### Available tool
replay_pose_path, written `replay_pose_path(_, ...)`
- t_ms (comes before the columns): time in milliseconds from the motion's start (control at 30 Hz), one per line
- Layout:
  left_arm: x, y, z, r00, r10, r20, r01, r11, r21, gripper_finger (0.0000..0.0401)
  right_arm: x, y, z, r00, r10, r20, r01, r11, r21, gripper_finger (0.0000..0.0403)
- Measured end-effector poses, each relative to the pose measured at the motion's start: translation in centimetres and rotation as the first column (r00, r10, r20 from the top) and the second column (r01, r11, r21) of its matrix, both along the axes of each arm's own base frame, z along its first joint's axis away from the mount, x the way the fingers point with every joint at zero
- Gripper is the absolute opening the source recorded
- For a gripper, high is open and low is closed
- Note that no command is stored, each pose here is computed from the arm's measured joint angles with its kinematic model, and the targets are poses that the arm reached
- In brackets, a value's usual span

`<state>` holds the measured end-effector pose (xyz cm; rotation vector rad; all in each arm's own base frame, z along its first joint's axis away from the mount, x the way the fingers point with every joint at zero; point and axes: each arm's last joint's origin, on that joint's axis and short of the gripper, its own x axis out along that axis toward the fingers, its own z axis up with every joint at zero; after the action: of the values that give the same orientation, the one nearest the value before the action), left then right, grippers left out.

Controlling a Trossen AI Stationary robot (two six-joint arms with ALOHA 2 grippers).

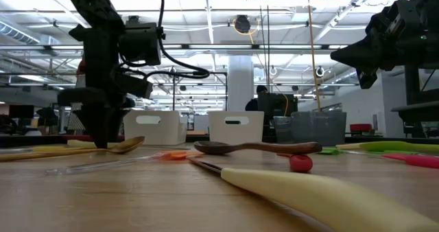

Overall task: Pick & Place Kitchen Items
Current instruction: Put the left yellow knife into the left white bin

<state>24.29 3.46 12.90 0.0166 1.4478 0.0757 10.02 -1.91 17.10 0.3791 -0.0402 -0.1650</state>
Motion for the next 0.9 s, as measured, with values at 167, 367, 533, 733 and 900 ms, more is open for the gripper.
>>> replay_pose_path(167,0.09,-0.03,-0.02,1.000,-0.003,0.012,0.003,1.000,-0.006,0.0112,0.00,0.00,0.00,1.000,0.000,0.000,0.000,1.000,0.000,0.0004)
replay_pose_path(367,0.15,0.00,-0.02,1.000,0.023,0.018,-0.023,1.000,-0.003,0.0056,0.00,0.00,0.00,1.000,0.000,0.000,0.000,1.000,0.000,0.0004)
replay_pose_path(533,0.20,0.01,0.03,0.997,0.067,0.028,-0.067,0.998,0.001,0.0040,0.00,0.00,0.00,1.000,0.000,0.000,0.000,1.000,0.000,0.0004)
replay_pose_path(733,0.20,0.06,0.28,0.994,0.103,0.045,-0.104,0.995,0.008,0.0040,0.00,0.00,0.00,1.000,0.000,0.000,0.000,1.000,0.000,0.0004)
replay_pose_path(900,0.06,0.07,0.69,0.992,0.116,0.058,-0.116,0.993,0.010,0.0040,0.00,0.00,0.00,1.000,0.000,0.000,0.000,1.000,0.000,0.0004)
